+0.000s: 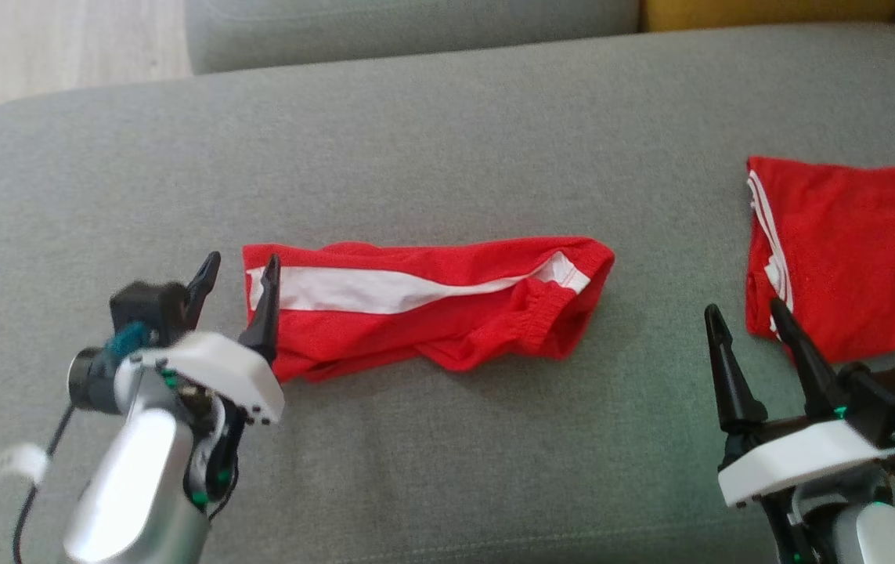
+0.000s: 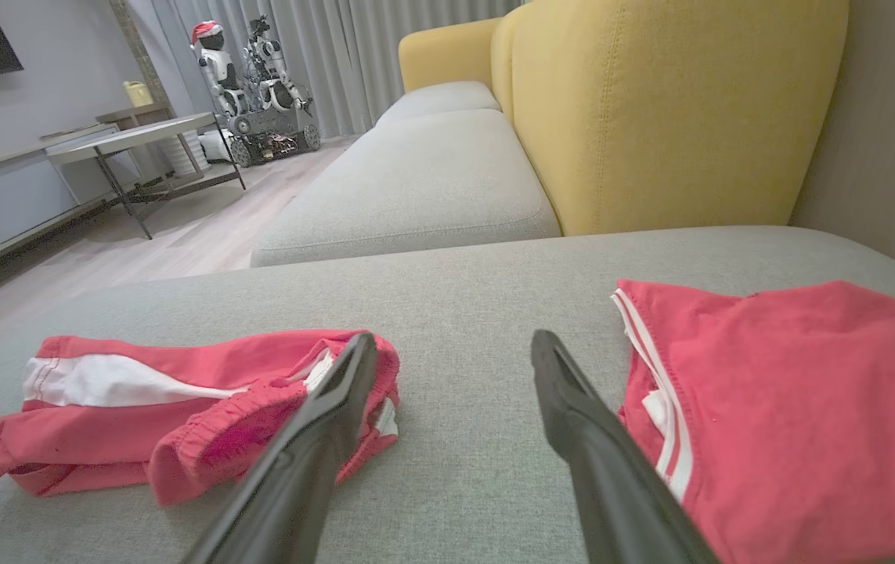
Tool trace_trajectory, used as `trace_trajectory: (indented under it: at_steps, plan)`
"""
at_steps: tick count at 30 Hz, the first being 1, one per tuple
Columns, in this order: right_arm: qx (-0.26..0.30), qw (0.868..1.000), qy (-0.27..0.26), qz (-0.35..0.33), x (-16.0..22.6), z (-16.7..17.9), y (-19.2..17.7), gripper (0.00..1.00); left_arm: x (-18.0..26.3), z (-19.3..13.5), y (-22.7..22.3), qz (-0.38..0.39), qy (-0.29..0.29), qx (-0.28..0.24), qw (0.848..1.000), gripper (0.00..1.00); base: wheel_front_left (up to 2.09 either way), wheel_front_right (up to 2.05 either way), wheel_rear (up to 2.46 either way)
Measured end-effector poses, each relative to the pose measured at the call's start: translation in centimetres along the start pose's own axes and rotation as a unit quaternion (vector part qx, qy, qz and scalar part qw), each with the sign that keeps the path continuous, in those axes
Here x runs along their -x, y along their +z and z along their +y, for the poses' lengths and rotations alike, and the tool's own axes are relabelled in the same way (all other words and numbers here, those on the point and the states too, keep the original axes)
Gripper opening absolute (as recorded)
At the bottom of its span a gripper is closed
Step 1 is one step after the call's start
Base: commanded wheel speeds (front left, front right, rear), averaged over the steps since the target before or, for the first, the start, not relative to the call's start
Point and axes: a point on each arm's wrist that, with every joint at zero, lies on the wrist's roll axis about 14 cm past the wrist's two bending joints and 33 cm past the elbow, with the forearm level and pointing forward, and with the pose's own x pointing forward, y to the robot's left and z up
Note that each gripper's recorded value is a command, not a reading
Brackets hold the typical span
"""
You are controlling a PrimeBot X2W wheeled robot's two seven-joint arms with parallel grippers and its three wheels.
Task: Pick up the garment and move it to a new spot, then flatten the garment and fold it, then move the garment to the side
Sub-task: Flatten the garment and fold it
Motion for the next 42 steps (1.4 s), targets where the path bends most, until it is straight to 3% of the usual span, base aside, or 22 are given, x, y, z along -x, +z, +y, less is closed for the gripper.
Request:
trace_trajectory:
  at_steps: [8, 9, 10, 11, 23, 32, 39, 40, 41, 42]
  plan:
    - [-0.010, 1.000, -0.019, 0.015, 0.1, -1.2, -1.0, 1.00, -1.5, 0.6, -5.5, 0.106, -0.001, 0.025, 0.994, 1.00, 0.00, 0.00, 0.00]
    - [-0.011, 1.000, -0.023, 0.017, 0.1, -1.4, -1.2, 1.00, -1.7, 0.6, -6.1, 0.116, -0.004, 0.028, 0.993, 0.40, 0.00, 0.00, 0.00]
    - [-0.011, 1.000, -0.023, 0.017, 0.1, -1.4, -1.2, 1.00, -1.7, 0.6, -6.1, 0.116, -0.004, 0.028, 0.993, 0.40, 0.00, 0.00, 0.00]
    - [-0.011, 1.000, -0.024, 0.016, 0.0, -1.5, -1.2, 1.00, -1.8, 0.6, -6.2, 0.118, -0.007, 0.028, 0.993, 0.00, 0.00, 0.00, 0.00]
    - [-0.024, 0.999, -0.005, 0.045, -1.8, -0.6, -2.6, 1.00, -2.1, 1.3, -5.1, 0.097, -0.003, 0.022, 0.995, 0.00, 0.00, 0.00, 0.00]
    - [-0.035, 0.990, 0.084, 0.104, -6.2, 4.9, -5.4, 1.00, -1.9, 1.4, -4.3, 0.078, 0.001, 0.030, 0.996, 0.00, 0.00, 0.00, 0.00]
    - [-0.049, 0.982, 0.118, 0.137, -7.9, 7.3, -7.4, 1.00, -1.5, 2.0, -5.0, 0.081, 0.012, 0.040, 0.996, 0.00, 0.00, 0.00, 0.00]
    - [-0.057, 0.981, 0.121, 0.140, -8.0, 7.6, -7.6, 0.89, -1.5, 2.0, -4.9, 0.078, 0.013, 0.039, 0.996, 0.00, 0.00, 0.00, 0.00]
    - [-0.060, 0.980, 0.124, 0.143, -8.1, 7.8, -7.7, 0.46, -1.6, 2.1, -4.8, 0.075, 0.014, 0.039, 0.996, 0.00, 0.00, 0.00, 0.00]
    - [-0.058, 0.980, 0.126, 0.145, -8.2, 8.0, -7.7, 0.14, -1.7, 2.2, -4.6, 0.070, 0.014, 0.038, 0.997, 0.00, 0.00, 0.00, 0.00]
